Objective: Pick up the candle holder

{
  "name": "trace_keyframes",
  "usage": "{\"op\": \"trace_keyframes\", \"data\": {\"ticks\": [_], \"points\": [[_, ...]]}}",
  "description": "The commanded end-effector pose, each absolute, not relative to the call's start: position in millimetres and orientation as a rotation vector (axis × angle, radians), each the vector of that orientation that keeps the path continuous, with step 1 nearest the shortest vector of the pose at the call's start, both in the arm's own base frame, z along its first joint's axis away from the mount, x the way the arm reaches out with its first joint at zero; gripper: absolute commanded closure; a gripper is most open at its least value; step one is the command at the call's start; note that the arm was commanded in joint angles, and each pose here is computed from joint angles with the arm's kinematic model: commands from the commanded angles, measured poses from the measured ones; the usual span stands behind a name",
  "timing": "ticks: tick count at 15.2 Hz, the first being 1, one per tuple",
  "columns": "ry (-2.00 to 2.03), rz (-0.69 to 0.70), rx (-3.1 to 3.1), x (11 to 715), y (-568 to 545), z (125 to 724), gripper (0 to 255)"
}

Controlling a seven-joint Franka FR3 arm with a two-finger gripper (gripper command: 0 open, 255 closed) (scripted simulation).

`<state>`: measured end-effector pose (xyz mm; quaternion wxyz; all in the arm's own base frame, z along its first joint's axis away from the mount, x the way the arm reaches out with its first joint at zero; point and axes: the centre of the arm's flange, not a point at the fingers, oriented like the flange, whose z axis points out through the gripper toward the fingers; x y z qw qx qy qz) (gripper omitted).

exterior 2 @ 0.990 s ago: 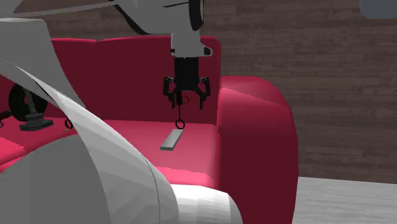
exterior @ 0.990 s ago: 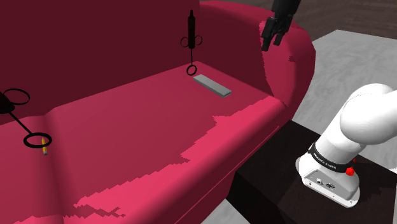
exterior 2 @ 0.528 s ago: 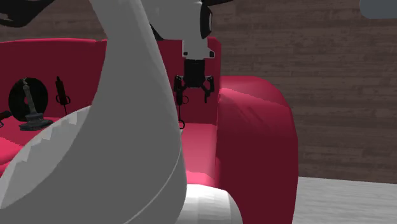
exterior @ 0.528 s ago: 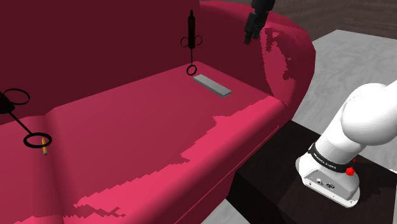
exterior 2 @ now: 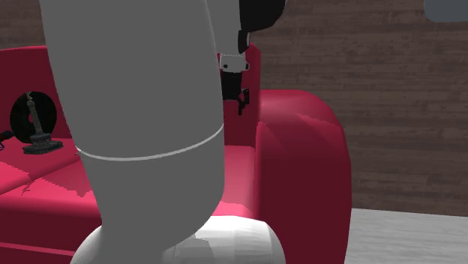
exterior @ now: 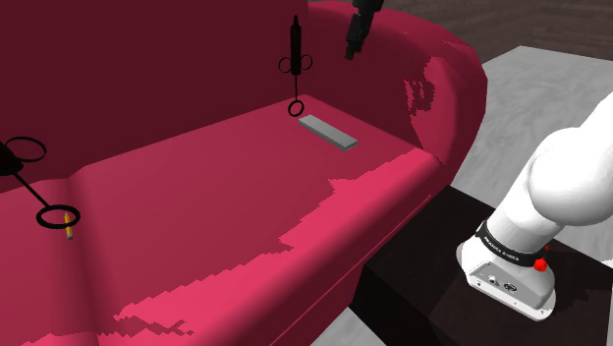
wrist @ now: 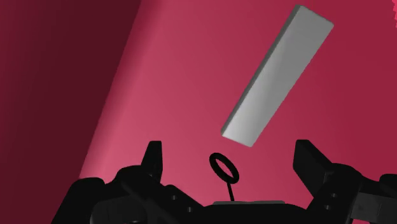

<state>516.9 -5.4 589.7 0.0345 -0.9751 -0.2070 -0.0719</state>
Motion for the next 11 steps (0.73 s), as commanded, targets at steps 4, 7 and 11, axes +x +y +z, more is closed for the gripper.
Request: {"op": "trace_keyframes", "data": {"ticks": [4,7,11], "points": [[-0.833,-0.269,-2.923,577,8,593,0],[-0.945,-0.296,-2.872,612,19,597,0],[-0.979,-0.304,-2.855,623,23,583,0]]}}
